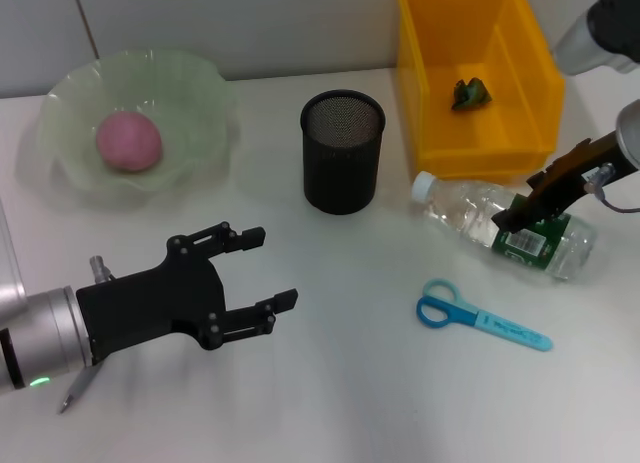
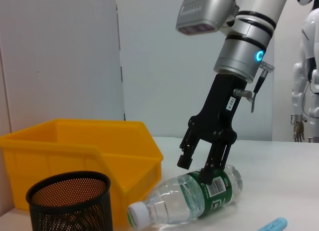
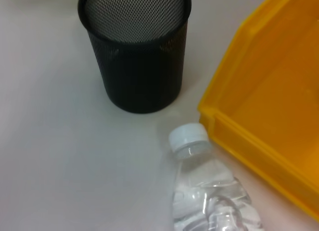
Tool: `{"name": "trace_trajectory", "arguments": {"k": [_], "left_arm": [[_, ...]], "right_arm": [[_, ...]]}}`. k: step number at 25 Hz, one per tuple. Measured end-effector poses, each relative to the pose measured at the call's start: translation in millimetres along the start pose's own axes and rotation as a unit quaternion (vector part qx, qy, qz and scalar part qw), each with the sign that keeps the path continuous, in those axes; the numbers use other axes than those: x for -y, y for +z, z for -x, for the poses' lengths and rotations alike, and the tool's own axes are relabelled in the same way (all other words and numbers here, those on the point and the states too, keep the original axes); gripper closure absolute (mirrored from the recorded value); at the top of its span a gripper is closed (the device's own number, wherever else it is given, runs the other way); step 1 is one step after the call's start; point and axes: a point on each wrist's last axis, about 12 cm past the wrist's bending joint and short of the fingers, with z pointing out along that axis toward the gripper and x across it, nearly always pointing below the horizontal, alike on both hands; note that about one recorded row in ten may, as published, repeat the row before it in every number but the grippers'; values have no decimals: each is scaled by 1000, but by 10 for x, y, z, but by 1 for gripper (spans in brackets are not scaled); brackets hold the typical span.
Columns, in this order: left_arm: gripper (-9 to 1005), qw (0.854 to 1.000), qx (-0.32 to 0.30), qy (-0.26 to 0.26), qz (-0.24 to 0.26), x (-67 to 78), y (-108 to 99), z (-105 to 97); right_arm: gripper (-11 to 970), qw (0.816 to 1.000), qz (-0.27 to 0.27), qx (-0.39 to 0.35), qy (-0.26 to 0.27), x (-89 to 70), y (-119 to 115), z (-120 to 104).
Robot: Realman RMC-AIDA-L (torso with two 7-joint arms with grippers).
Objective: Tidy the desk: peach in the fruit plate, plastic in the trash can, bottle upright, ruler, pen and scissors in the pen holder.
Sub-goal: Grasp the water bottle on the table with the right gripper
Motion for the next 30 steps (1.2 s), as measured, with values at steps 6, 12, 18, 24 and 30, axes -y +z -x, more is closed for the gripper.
{"name": "trace_trajectory", "arguments": {"k": [6, 12, 18, 24, 30], "left_arm": [[214, 1000, -1, -1, 0, 4, -1, -4], [214, 1000, 0, 0, -1, 3, 1, -2], [214, 1000, 0, 0, -1, 2, 2, -2], [214, 1000, -1, -1, -1, 5, -1, -5], [214, 1000, -1, -1, 0, 12, -7, -13]], "right_arm": [[197, 1000, -1, -21, 0, 3, 82, 31], [196, 999, -3, -45, 0, -21, 204, 56], [196, 998, 5, -61, 3, -44, 351, 54], [196, 998, 10, -66, 2, -63, 399, 72], [195, 998, 12, -69, 6, -71, 417, 62]]}}
